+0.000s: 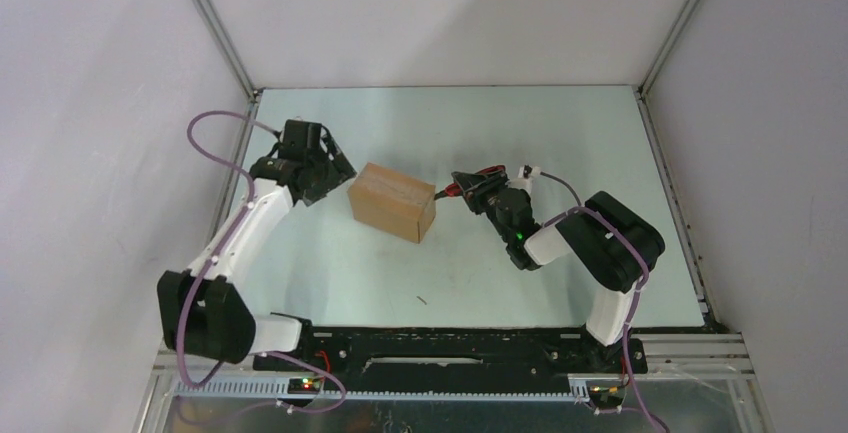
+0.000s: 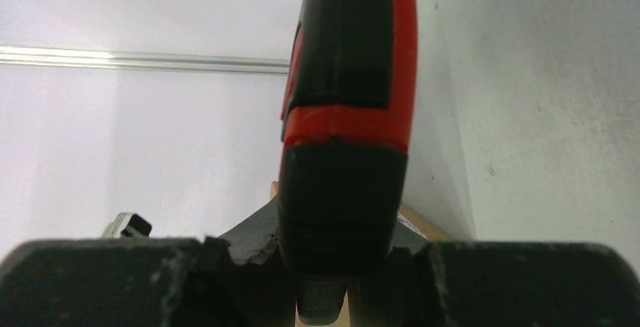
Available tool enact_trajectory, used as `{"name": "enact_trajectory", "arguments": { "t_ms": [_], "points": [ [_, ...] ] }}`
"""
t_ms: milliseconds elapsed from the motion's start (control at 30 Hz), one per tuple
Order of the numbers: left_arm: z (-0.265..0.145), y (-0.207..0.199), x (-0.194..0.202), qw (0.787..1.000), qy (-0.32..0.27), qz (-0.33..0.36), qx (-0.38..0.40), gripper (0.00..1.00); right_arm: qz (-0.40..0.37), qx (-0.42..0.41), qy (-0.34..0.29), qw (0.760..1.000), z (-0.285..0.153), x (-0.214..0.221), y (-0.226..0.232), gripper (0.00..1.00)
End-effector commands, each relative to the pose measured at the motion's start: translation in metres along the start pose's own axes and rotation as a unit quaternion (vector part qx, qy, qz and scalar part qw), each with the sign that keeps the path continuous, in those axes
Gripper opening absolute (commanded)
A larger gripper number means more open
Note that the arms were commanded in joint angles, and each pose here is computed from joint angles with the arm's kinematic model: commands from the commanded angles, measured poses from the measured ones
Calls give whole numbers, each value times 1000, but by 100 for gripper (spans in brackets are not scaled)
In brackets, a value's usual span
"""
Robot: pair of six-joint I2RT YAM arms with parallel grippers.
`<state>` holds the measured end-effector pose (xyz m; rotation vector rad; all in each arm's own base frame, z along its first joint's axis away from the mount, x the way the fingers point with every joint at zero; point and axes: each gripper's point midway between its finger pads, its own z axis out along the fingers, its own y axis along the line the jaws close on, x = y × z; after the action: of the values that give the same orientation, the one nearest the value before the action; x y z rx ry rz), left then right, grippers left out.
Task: Unpack the express box
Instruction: Cut the express box at the center of the board.
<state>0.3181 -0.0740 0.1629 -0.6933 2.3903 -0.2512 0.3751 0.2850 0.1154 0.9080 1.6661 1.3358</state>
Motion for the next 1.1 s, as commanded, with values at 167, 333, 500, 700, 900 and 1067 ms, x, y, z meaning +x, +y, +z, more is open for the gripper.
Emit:
{"name": "enact_trajectory", "arguments": {
  "t_ms": [167, 333, 500, 700, 900, 1067],
  "points": [
    [59, -43, -28, 995, 2, 62, 79, 77, 11, -58, -35, 998, 8, -12, 47, 0],
    [58, -47, -5, 992, 18, 57, 112, 75, -1, -56, -37, 998, 9, -13, 48, 0],
    [42, -38, 19, 993, 23, 30, 107, 75, -5, -53, -40, 998, 10, -14, 45, 0],
    [31, -37, 42, 994, 39, 5, 105, 71, 0, -58, -41, 997, 11, -14, 47, 0],
    [23, -41, 52, 994, 47, -11, 97, 67, 0, -62, -48, 997, 11, -18, 54, 0],
    [22, -37, 58, 995, 59, -7, 79, 67, 7, -61, -56, 997, 13, -25, 54, 0]
  ]
}}
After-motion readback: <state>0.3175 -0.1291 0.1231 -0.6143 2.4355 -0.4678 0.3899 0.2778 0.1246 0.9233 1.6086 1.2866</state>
